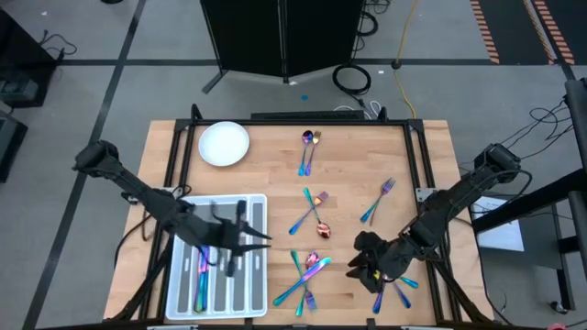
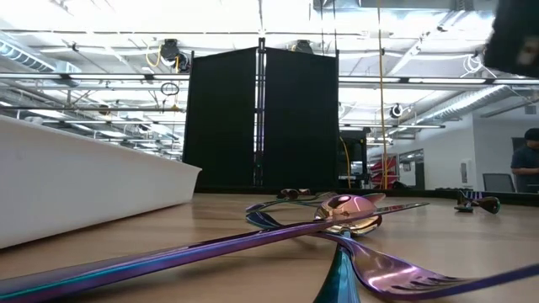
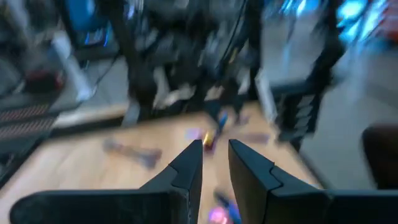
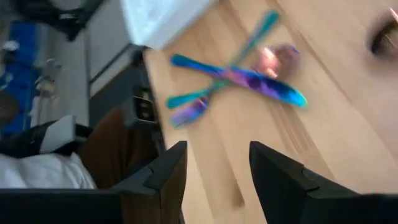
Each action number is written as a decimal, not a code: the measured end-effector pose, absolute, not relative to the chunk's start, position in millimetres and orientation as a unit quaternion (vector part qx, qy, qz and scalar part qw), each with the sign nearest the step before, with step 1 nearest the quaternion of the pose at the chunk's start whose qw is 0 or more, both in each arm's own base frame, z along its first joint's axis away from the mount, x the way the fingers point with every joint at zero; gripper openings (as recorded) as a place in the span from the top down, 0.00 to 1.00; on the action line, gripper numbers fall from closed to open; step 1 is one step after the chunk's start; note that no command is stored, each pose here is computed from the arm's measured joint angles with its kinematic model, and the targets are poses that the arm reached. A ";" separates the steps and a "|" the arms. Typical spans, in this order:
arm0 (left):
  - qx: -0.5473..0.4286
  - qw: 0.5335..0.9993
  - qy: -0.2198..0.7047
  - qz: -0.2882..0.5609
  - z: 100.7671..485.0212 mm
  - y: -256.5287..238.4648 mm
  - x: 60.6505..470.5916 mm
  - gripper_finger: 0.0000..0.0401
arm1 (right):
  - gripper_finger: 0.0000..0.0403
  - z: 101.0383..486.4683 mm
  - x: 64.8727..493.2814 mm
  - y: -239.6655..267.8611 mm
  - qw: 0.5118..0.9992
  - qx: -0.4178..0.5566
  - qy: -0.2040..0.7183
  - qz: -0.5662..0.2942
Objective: Sort silverware
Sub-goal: Put the iridescent blue knife in the silverware tray
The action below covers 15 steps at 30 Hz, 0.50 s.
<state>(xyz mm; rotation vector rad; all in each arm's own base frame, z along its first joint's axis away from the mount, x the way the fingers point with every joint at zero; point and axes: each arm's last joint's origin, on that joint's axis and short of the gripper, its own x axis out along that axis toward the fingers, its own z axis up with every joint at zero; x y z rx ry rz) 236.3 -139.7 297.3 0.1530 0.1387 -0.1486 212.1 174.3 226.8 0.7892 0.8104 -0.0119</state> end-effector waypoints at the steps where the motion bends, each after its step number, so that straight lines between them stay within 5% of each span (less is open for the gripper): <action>1: 0.074 0.992 0.047 -0.093 297.3 -137.1 230.1 0.80 | 0.60 225.0 209.8 174.3 0.835 0.385 0.393 -0.020; 7: 0.044 0.988 -0.063 -0.130 279.9 -124.3 216.8 0.80 | 0.60 220.8 201.6 177.5 0.808 0.412 0.417 -0.048; 15: -0.052 0.994 0.021 -0.094 238.8 -130.5 244.9 0.80 | 0.60 220.7 201.2 177.8 0.838 0.350 0.419 -0.018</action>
